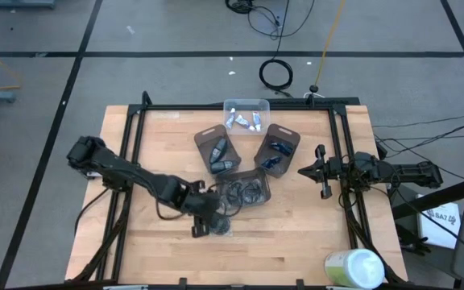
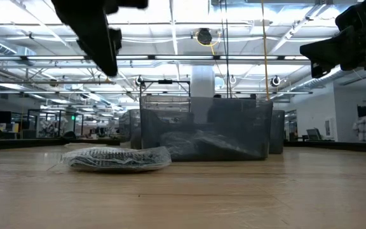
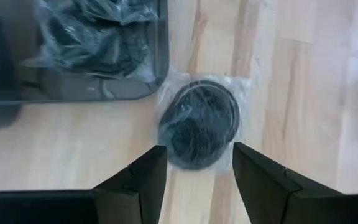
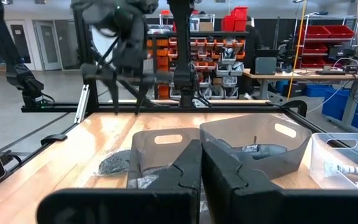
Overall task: Pick & Place Travel size toiletries
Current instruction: Put the black hairbrush into the bottom black transparent bin
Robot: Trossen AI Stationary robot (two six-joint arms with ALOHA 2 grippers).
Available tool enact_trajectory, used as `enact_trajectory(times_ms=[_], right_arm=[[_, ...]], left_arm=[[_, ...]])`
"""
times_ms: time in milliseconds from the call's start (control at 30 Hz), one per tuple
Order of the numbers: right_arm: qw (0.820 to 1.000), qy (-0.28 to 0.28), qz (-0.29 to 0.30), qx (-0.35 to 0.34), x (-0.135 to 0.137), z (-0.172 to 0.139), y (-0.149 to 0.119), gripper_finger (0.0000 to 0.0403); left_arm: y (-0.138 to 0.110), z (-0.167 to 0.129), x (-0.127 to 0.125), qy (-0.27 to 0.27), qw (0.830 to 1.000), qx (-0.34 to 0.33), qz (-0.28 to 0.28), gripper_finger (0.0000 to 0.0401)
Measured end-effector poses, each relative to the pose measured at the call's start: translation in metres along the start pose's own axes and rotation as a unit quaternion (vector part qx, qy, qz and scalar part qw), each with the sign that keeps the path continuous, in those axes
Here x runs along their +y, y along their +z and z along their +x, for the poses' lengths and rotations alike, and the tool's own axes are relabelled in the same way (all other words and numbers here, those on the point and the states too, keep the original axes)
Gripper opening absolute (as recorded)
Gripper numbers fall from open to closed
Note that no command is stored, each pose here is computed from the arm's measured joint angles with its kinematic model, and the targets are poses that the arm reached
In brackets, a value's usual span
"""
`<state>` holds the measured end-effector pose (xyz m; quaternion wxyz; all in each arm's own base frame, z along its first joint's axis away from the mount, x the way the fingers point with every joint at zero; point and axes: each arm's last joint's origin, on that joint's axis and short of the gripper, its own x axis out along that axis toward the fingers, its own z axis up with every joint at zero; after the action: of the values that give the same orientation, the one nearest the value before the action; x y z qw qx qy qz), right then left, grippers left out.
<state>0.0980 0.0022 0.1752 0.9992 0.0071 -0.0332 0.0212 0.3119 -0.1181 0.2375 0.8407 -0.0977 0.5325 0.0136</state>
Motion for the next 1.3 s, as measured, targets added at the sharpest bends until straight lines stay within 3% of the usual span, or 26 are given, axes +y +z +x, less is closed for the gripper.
enact_trajectory(times_ms=[167, 400, 667, 1000, 1133, 1300], right_arm=[[1.0, 0.0, 0.0, 0.0, 0.0, 0.0, 0.0, 0.0004], [1.0, 0.0, 0.0, 0.0, 0.0, 0.0, 0.0, 0.0004], [1.0, 0.0, 0.0, 0.0, 0.0, 0.0, 0.0, 0.0004], [1.0, 0.0, 0.0, 0.0, 0.0, 0.0, 0.0, 0.0004], [1.0, 0.0, 0.0, 0.0, 0.0, 0.0, 0.0, 0.0004], [1.0, 0.0, 0.0, 0.0, 0.0, 0.0, 0.0, 0.0004]], left_arm=[[0.002, 0.042, -0.004, 0.019, 0.999, 0.008, -0.024, 0.018], [-0.01, 0.085, -0.005, 0.003, 0.996, 0.09, -0.028, 0.018], [-0.012, 0.099, -0.007, 0.015, 0.995, 0.095, -0.034, 0.018], [-0.013, 0.1, -0.009, -0.008, 0.995, 0.103, -0.011, 0.0176], [-0.014, 0.101, -0.01, -0.022, 0.994, 0.111, -0.003, 0.0141], [-0.015, 0.1, -0.011, -0.044, 0.991, 0.124, 0.006, 0.006]])
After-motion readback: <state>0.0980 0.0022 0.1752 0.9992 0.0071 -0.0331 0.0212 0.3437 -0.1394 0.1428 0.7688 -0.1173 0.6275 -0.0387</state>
